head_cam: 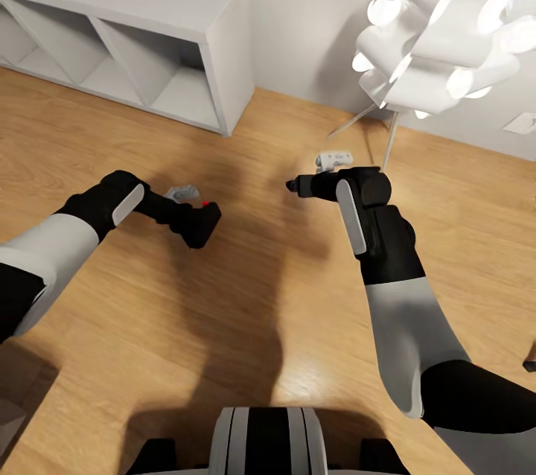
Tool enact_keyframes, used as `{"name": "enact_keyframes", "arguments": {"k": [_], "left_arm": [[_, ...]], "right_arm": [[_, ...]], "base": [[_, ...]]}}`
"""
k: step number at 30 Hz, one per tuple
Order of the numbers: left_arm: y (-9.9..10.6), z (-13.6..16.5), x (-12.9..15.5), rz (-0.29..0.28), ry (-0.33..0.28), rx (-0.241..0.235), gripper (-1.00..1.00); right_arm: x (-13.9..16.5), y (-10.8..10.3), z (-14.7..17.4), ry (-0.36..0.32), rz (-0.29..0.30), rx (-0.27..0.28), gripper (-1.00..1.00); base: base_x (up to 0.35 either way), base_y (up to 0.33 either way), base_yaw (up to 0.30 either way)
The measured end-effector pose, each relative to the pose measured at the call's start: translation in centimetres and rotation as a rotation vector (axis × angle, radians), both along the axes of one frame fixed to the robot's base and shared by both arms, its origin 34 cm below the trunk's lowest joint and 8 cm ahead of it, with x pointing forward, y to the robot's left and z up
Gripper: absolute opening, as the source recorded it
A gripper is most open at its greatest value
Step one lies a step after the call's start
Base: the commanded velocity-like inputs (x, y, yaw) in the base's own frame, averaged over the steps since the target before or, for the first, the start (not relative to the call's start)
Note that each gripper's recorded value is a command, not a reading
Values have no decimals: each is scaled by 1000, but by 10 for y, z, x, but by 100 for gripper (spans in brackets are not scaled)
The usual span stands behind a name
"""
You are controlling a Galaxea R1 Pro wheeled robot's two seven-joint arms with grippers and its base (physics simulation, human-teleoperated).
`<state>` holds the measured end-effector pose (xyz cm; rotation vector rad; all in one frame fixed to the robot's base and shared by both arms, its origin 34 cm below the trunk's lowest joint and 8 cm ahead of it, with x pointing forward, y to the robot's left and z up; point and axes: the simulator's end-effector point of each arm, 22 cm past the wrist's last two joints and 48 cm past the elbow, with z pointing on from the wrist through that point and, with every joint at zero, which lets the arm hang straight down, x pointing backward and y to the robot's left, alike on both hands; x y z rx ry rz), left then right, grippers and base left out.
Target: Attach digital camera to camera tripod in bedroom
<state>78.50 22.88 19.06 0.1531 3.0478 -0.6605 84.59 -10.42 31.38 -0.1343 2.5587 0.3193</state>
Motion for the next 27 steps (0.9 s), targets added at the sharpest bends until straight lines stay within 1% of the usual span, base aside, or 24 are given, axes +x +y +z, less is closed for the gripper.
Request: {"name": "enact_keyframes", "arguments": {"k": [1, 4, 8, 9, 11, 13, 16, 17, 20, 23, 27], "left_arm": [[0, 3, 1, 0, -4, 1, -100], [1, 21, 14, 11, -50, -19, -100], [-5, 50, 29, 41, -132, -82, -100], [-4, 52, 30, 38, -138, -78, -100], [-8, 69, 37, 60, -187, -109, -100], [-9, 84, 40, 79, -226, -123, -100], [-9, 110, 42, 103, -292, -132, -100], [-8, 113, 43, 102, -297, -129, -100], [-9, 142, 45, 116, -371, -139, -100], [-10, 163, 43, 119, -433, -145, -100], [-13, 179, 36, 117, -473, -150, -100]], "right_arm": [[1, 0, 3, -4, 0, 0, 100], [3, 0, 13, -16, 0, 0, 100], [5, 0, 25, -32, 0, 0, 100], [6, 0, 28, -36, 0, 0, 100], [7, 0, 35, -43, 0, 0, 100], [7, 0, 41, -51, 0, 0, 100], [5, 0, 46, -54, 1, 0, 100], [6, 0, 50, -58, 1, 0, 100], [2, 0, 54, -59, 1, 0, 100], [1, 0, 60, -65, 1, 1, 100], [1, 0, 71, -77, 1, 1, 100]], "base": [[0, 0, 0], [0, 0, 0], [0, 0, 0], [0, 0, 0], [0, 0, 0], [0, 0, 0], [0, 0, 0], [0, 0, 0], [0, 0, 0], [0, 0, 0], [0, 0, 0]]}}
